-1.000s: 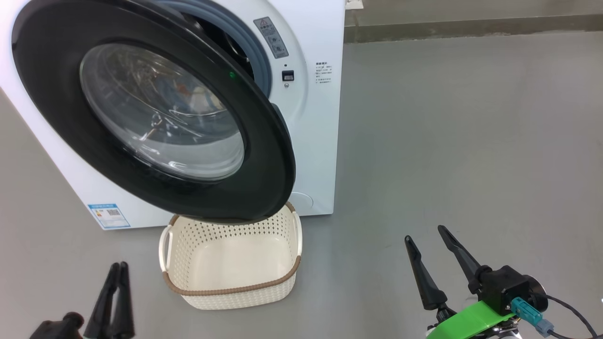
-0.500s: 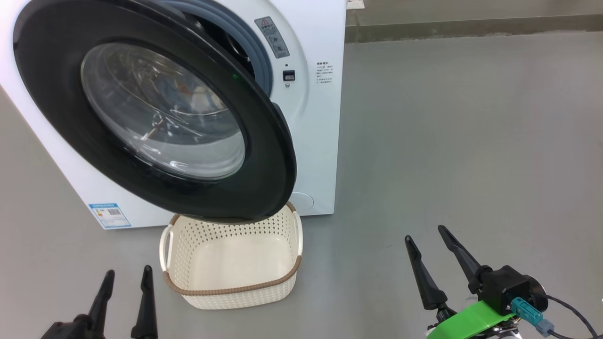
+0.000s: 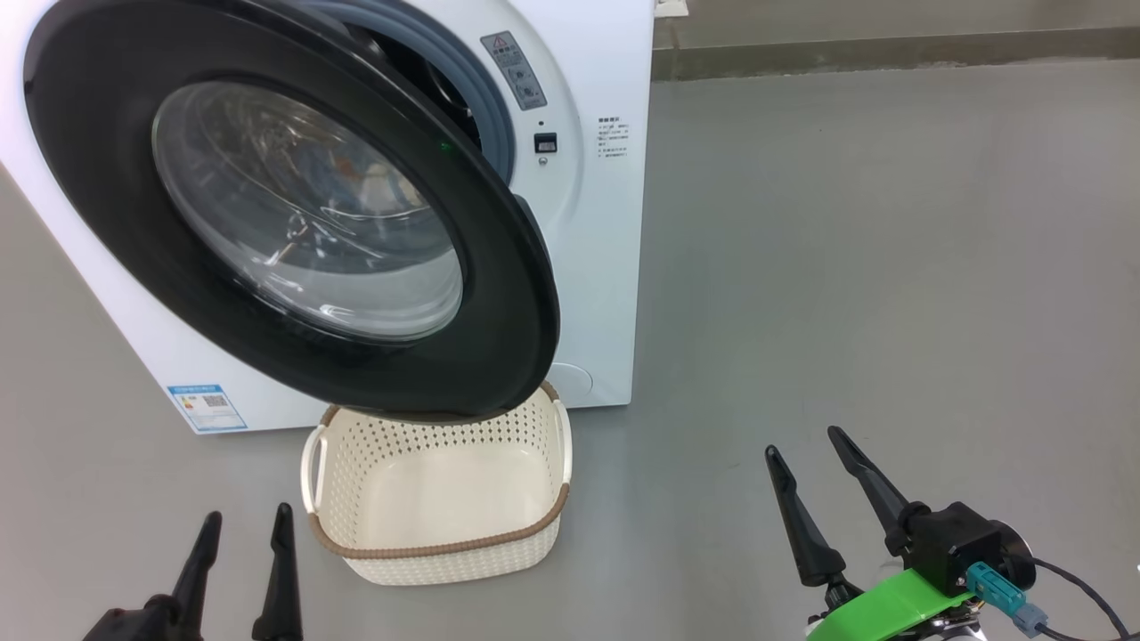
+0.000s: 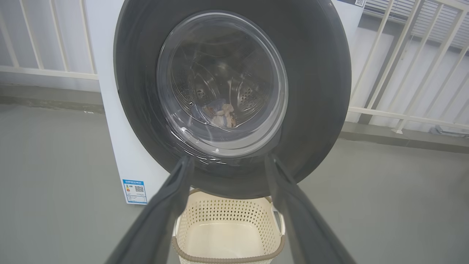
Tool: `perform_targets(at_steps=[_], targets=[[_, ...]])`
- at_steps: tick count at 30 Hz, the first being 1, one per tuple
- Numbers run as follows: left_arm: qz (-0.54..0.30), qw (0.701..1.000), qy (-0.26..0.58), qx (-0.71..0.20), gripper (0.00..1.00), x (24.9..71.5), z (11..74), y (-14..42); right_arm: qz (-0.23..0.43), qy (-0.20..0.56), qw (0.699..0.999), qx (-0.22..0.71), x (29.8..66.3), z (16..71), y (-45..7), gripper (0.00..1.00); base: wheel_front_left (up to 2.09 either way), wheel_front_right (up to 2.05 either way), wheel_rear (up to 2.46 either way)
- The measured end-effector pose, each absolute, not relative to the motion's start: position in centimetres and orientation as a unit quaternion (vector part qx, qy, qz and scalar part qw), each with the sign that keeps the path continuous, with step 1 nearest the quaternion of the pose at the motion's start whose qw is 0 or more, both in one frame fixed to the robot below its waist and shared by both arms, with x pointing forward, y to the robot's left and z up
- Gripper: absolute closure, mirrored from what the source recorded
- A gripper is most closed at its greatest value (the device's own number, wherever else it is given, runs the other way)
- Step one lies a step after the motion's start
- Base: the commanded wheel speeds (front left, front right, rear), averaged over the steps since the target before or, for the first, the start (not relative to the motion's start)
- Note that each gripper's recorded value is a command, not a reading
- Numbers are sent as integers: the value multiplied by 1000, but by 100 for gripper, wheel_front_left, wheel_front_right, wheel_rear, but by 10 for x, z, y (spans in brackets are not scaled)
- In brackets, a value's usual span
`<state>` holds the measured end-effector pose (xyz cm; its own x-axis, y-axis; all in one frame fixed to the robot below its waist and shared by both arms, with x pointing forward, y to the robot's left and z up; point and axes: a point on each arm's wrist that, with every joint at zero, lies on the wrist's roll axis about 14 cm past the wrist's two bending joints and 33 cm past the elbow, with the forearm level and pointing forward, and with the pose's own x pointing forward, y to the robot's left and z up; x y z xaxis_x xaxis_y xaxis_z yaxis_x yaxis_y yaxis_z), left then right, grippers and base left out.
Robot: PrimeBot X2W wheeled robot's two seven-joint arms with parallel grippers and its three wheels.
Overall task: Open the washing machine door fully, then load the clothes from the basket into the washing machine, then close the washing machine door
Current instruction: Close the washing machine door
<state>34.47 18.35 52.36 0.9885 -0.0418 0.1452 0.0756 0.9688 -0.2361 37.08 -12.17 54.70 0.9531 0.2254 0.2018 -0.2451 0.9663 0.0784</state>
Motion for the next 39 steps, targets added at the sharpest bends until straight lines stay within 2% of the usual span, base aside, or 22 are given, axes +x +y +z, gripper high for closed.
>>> perform_targets(at_steps=[37,38,39], targets=[[-33,991,-59,-120,0,337,516,178,130,-97,985,51,370,548,-114,0,0,0,0],[-32,991,-59,-119,0,336,516,178,132,-95,985,51,370,547,-113,39,0,0,0],[-32,991,-58,-118,0,336,516,178,135,-94,985,51,370,547,-111,72,0,0,0]])
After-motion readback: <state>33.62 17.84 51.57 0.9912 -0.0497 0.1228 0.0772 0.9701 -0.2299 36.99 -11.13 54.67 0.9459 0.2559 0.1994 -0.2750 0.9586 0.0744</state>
